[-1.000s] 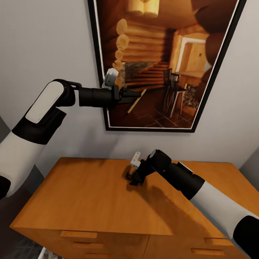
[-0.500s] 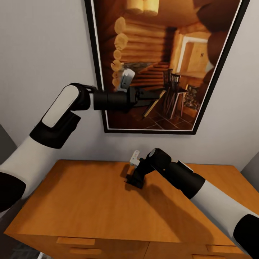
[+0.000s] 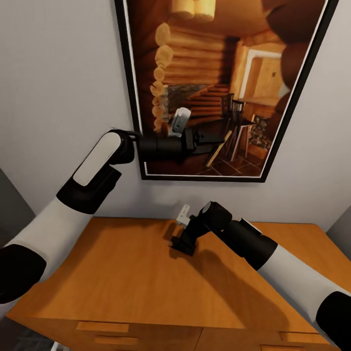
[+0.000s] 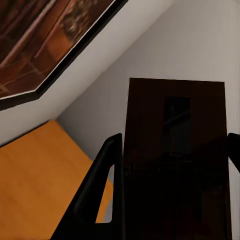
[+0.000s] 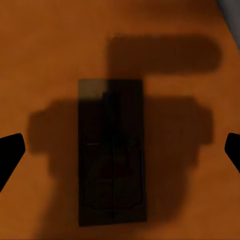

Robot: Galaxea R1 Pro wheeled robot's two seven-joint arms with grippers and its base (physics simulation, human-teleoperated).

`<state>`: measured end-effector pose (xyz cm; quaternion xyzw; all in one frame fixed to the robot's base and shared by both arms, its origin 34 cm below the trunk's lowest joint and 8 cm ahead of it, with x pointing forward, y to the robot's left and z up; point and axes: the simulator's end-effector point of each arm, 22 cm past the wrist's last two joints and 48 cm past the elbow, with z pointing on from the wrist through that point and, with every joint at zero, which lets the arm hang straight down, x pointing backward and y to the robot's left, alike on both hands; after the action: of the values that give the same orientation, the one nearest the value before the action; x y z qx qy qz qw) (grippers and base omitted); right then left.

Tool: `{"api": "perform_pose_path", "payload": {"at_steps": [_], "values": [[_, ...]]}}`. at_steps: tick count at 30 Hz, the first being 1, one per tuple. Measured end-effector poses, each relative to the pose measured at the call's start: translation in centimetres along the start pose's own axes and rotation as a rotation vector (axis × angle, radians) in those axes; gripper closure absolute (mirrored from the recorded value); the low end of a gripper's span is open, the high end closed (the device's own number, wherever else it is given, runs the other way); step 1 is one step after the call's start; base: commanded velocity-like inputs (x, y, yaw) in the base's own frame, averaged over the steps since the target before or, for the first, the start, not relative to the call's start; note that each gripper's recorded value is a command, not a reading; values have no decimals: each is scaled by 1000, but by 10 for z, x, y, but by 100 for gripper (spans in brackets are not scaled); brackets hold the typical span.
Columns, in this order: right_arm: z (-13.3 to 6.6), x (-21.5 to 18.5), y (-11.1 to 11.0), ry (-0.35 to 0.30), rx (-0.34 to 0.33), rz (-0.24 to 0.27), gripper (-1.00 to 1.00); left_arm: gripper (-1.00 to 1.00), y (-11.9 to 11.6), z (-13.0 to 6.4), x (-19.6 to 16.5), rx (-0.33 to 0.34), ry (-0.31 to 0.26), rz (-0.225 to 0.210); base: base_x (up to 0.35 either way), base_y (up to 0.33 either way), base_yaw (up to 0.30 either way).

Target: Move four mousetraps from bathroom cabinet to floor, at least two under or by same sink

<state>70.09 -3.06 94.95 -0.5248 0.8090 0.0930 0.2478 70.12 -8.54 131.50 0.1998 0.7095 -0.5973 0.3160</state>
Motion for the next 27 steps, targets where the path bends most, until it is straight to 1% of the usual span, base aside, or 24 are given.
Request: {"api": "perform_pose_path", "payload": {"at_steps": [4,13,23,24,27], "values": [[4,6,-1,14,-4,12,-100,100,7,1,7,-2,3,-22,0,0,0],[14,5,5,23,-29,35,-100,100,5,1,8,2,3,-20,0,0,0],[23,18,2,54,-39,63,-100,100,5,1,8,3,4,-18,0,0,0],[32,36,-2,93,-43,91,-100,100,5,1,8,3,3,-18,0,0,0],[34,38,-2,98,-47,96,-100,100,4,1,8,3,3,-18,0,0,0]]}}
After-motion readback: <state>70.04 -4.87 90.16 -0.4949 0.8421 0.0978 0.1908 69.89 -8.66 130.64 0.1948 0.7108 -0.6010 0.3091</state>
